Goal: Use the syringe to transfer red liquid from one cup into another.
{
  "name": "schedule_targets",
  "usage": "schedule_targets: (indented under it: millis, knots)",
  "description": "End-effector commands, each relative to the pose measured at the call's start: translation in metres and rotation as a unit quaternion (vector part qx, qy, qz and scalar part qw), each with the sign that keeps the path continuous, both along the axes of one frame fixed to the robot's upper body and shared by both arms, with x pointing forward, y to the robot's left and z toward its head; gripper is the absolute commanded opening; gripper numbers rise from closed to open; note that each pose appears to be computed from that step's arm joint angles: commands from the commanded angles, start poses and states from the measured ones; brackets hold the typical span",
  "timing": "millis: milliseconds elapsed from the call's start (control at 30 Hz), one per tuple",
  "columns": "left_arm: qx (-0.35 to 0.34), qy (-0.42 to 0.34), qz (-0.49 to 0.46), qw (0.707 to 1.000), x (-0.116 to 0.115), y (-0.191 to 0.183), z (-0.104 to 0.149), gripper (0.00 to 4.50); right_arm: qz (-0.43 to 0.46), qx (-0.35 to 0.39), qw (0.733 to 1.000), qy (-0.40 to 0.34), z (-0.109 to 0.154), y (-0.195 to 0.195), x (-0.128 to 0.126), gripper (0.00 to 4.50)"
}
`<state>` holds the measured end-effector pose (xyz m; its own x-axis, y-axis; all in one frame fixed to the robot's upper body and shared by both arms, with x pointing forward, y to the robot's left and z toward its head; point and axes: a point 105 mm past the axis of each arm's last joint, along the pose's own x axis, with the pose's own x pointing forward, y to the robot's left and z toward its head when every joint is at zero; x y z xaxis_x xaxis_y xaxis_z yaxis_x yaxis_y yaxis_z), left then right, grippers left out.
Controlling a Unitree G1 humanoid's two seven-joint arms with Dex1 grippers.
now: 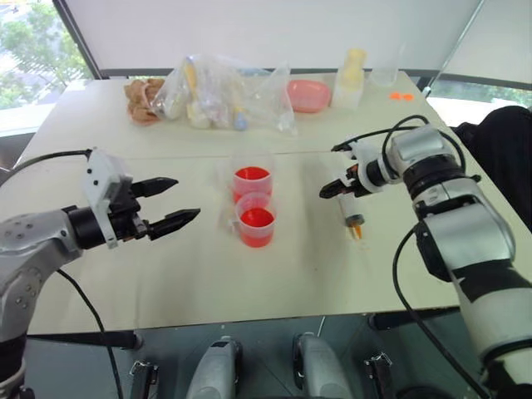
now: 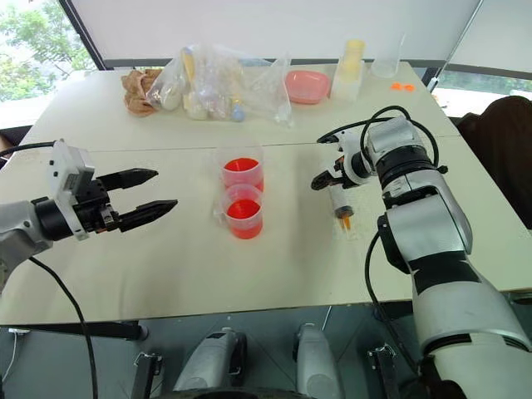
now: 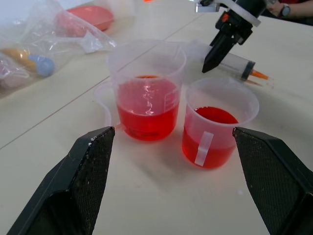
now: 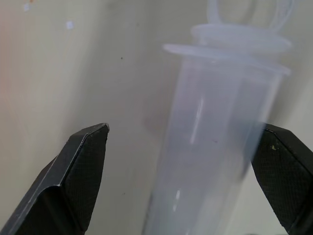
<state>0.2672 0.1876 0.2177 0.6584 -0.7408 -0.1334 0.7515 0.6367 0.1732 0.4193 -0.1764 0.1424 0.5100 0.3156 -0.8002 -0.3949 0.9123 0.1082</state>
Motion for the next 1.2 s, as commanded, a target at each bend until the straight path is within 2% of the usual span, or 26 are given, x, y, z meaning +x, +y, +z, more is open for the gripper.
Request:
schedule_targets:
  millis: [33,133,233,300,400,433,467,533,600,633,700,767,867,1000,1200]
  knots:
    - [0.008,-0.031,0.004,0.999,-0.001,0.000,0.010,4.06,-0.013,-0.012,1.000,-0.005,-0.008,-0.002,0.003,3.07]
    - [0.011,-0.032,0.003,0.999,0.000,0.000,0.010,4.06,-0.028,-0.010,1.000,0.002,-0.013,-0.005,0.001,1.60]
    - [0.015,-0.036,0.003,0.999,0.003,0.002,0.013,4.06,-0.029,0.005,0.999,0.024,-0.020,-0.004,-0.004,1.47]
    - [0.013,-0.046,0.013,0.999,0.008,0.009,0.020,4.06,-0.022,0.034,0.999,0.011,-0.011,0.002,-0.002,1.47]
    - [-0.002,-0.068,0.036,0.997,0.020,0.023,0.034,4.06,0.049,0.098,0.985,-0.136,0.047,0.023,0.019,1.47]
    - [-0.010,-0.080,0.051,0.995,0.026,0.031,0.041,4.06,0.075,0.127,0.966,-0.210,0.079,0.033,0.024,1.47]
    - [-0.018,-0.096,0.070,0.993,0.036,0.040,0.049,4.06,0.103,0.162,0.936,-0.296,0.120,0.043,0.024,1.47]
    - [-0.027,-0.115,0.090,0.989,0.049,0.052,0.059,4.06,0.129,0.207,0.883,-0.402,0.171,0.053,0.013,1.47]
    - [-0.029,-0.134,0.099,0.986,0.065,0.056,0.068,4.06,0.162,0.224,0.826,-0.491,0.204,0.065,-0.005,1.47]
    - [-0.028,-0.142,0.102,0.984,0.071,0.059,0.071,4.06,0.175,0.225,0.806,-0.519,0.213,0.073,-0.013,1.47]
    - [0.001,-0.156,0.094,0.983,0.088,0.054,0.074,4.06,0.197,0.253,0.741,-0.590,0.230,0.099,-0.035,1.47]
    - [0.015,-0.166,0.074,0.983,0.099,0.046,0.081,4.06,0.200,0.299,0.709,-0.606,0.230,0.122,-0.047,1.47]
    - [0.010,-0.191,0.042,0.981,0.106,0.032,0.101,4.06,0.205,0.353,0.692,-0.595,0.221,0.147,-0.055,1.47]
    - [-0.001,-0.214,0.006,0.977,0.107,0.017,0.123,4.06,0.199,0.367,0.696,-0.584,0.203,0.163,-0.050,1.47]
    - [-0.024,-0.235,-0.067,0.969,0.089,-0.010,0.154,4.06,0.205,0.364,0.709,-0.568,0.176,0.177,-0.042,1.47]
